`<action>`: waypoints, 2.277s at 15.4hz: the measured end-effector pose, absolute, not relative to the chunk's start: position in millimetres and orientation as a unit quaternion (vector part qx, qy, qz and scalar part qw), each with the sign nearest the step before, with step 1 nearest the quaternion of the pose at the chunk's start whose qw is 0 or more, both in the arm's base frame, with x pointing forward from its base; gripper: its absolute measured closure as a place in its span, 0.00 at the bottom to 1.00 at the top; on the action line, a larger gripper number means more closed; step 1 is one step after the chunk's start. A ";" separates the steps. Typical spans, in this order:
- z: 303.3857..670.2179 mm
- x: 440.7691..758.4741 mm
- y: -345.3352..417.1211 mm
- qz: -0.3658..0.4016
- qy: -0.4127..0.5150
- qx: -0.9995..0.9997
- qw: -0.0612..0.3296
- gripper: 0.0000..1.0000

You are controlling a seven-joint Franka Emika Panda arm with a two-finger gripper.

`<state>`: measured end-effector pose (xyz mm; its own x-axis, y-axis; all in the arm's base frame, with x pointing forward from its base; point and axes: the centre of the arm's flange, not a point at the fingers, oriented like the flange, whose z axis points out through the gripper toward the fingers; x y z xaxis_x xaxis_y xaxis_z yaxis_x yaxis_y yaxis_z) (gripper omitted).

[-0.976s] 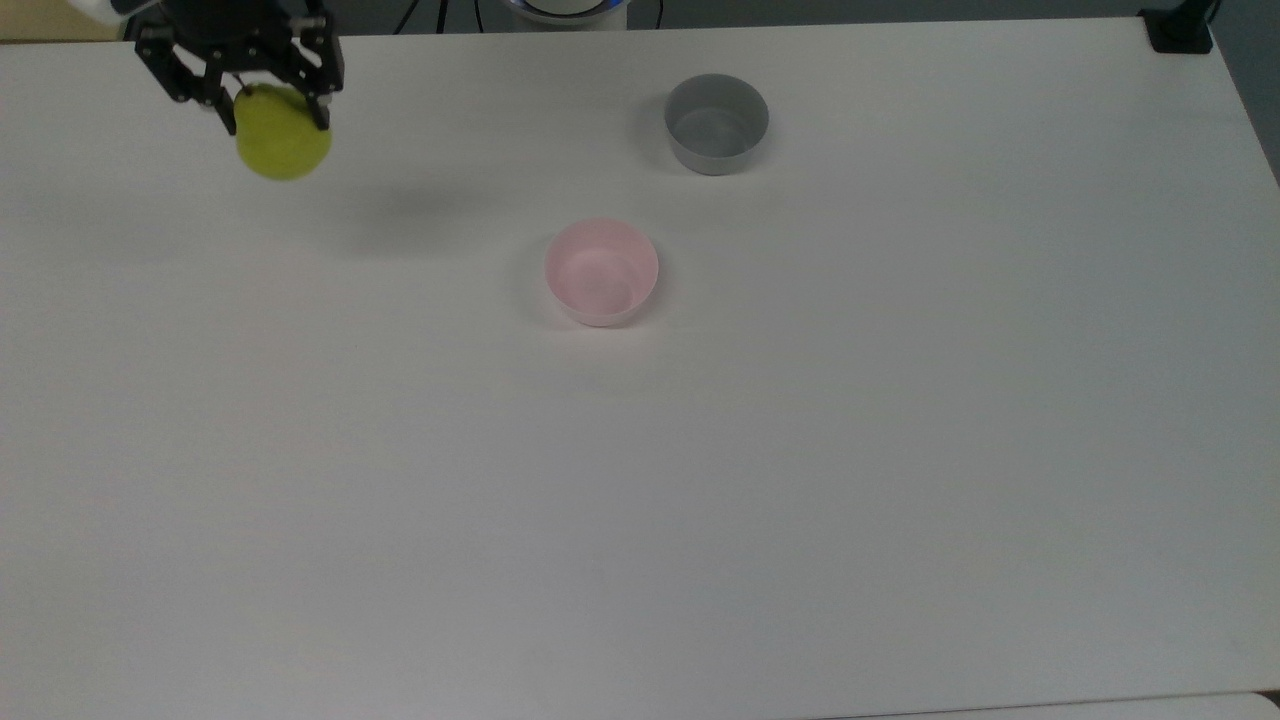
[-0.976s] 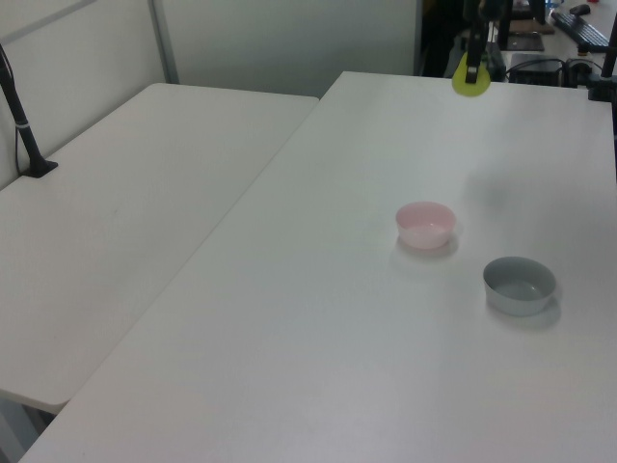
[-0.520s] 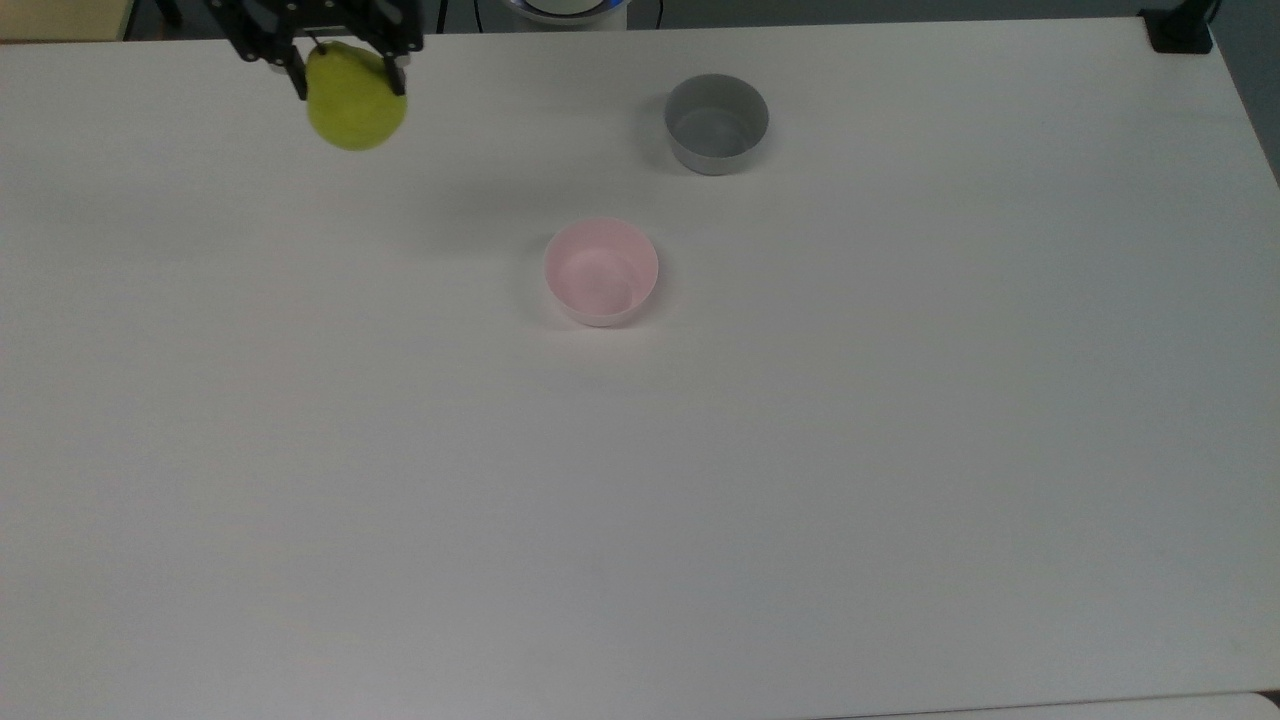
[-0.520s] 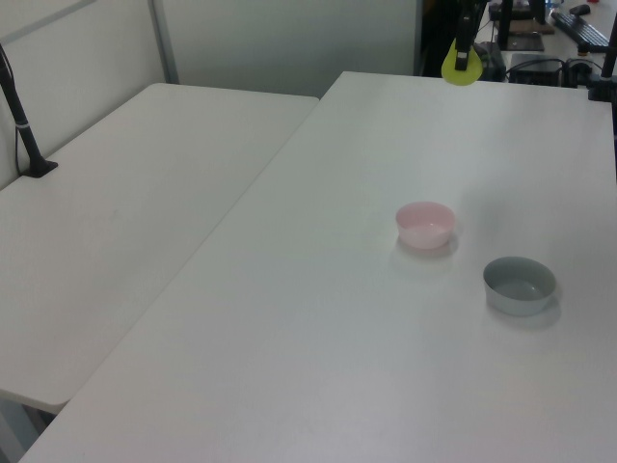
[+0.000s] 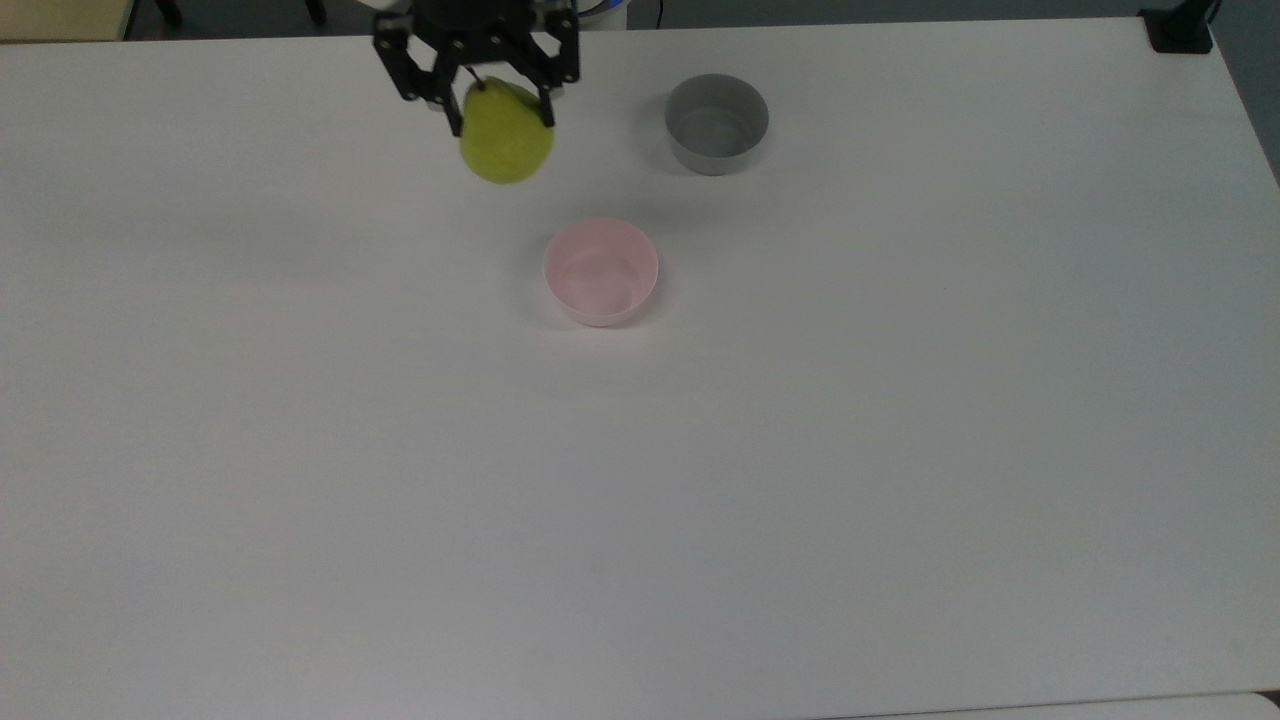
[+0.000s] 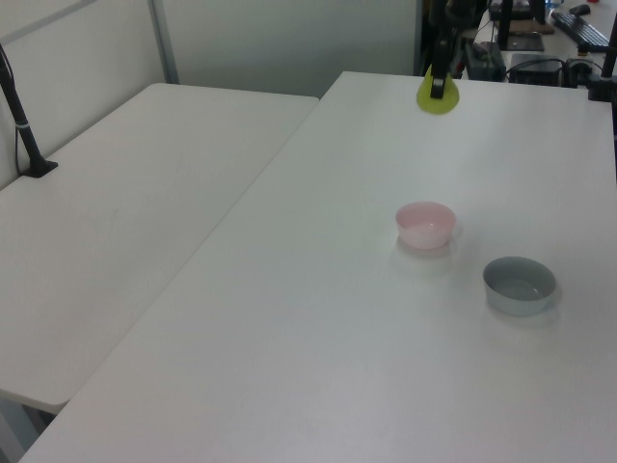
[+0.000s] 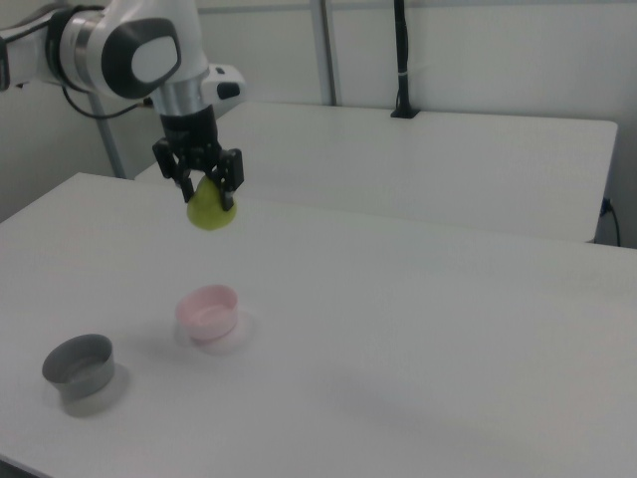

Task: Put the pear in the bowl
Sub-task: 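Carry the pear over the pink bowl and lower it inside, then open the gripper to release the pear into the pink bowl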

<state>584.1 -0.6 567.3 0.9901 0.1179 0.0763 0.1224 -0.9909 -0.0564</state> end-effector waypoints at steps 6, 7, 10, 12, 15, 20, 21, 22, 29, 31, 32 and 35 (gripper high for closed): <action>491.2 581.8 33.9 -0.039 -0.078 -0.996 0.030 0.28; 480.3 581.7 37.3 -0.037 -0.080 -0.996 0.030 0.28; 452.2 586.0 47.3 -0.029 -0.087 -0.995 0.029 0.28; 432.4 588.2 55.0 -0.015 -0.093 -0.995 0.029 0.28; 405.8 590.4 69.1 -0.001 -0.103 -0.994 0.027 0.28; 370.7 595.4 78.7 -0.001 -0.096 -0.995 0.006 0.28; 366.1 595.5 80.2 0.003 -0.098 -0.995 0.002 0.28; 361.9 595.6 82.3 0.005 -0.099 -0.995 0.000 0.28; 357.2 596.4 82.7 0.008 -0.098 -0.995 -0.001 0.15; 358.2 596.9 81.4 0.008 -0.096 -0.995 -0.001 0.03; 359.7 597.3 80.8 0.006 -0.094 -0.996 -0.001 0.00; 381.2 599.8 74.3 -0.012 -0.078 -0.997 0.000 0.00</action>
<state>599.8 74.3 381.2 0.9876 0.1553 0.0235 0.1553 -0.9879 0.0027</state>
